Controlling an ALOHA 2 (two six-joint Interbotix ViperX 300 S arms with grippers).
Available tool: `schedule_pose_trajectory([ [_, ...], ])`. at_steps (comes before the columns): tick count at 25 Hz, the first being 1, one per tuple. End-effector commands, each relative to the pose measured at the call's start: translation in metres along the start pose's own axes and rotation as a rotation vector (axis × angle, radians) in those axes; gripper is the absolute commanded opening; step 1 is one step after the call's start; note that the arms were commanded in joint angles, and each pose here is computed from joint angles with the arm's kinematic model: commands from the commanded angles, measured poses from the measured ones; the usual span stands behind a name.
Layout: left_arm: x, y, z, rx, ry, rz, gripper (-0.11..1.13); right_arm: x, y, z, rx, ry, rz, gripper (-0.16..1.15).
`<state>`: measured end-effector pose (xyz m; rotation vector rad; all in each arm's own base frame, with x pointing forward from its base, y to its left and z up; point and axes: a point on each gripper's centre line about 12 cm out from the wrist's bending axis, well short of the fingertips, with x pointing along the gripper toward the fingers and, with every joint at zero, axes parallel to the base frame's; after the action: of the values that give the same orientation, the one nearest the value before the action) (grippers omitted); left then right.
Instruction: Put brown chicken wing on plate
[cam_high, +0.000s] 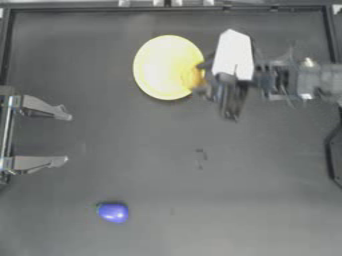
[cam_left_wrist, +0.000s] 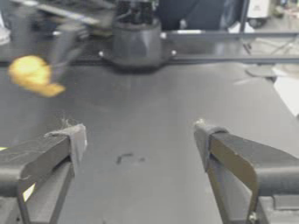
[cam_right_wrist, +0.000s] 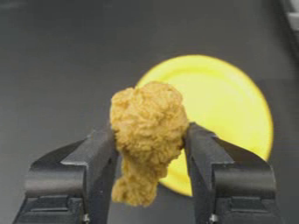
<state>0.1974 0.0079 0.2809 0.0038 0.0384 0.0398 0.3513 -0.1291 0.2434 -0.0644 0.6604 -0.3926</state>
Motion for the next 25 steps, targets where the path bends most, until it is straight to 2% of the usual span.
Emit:
schedule_pose_trajectory([
  [1,0.005,0.0,0.007,0.001,-0.011,0.002,1.02,0.015,-0.017,0.017,0.004,-0.03,-0.034,0.13],
  [8,0.005,0.0,0.007,0.002,-0.009,0.0,1.02,0.062,-0.031,0.015,-0.014,0.031,-0.068,0.11],
  [13,0.005,0.0,0.007,0.002,-0.011,0.0,1.02,0.081,-0.041,0.013,-0.007,0.071,-0.093,0.05],
  [18,0.005,0.0,0.006,0.0,-0.006,0.0,1.02,0.095,-0.047,0.013,-0.027,0.16,-0.12,0.05],
  [21,0.007,0.0,0.004,-0.002,0.002,0.002,1.02,0.105,-0.05,0.013,-0.032,0.204,-0.099,0.05],
  [25,0.009,0.0,0.003,0.0,0.008,0.0,1.02,0.117,-0.056,0.008,-0.015,0.259,-0.021,0.05],
])
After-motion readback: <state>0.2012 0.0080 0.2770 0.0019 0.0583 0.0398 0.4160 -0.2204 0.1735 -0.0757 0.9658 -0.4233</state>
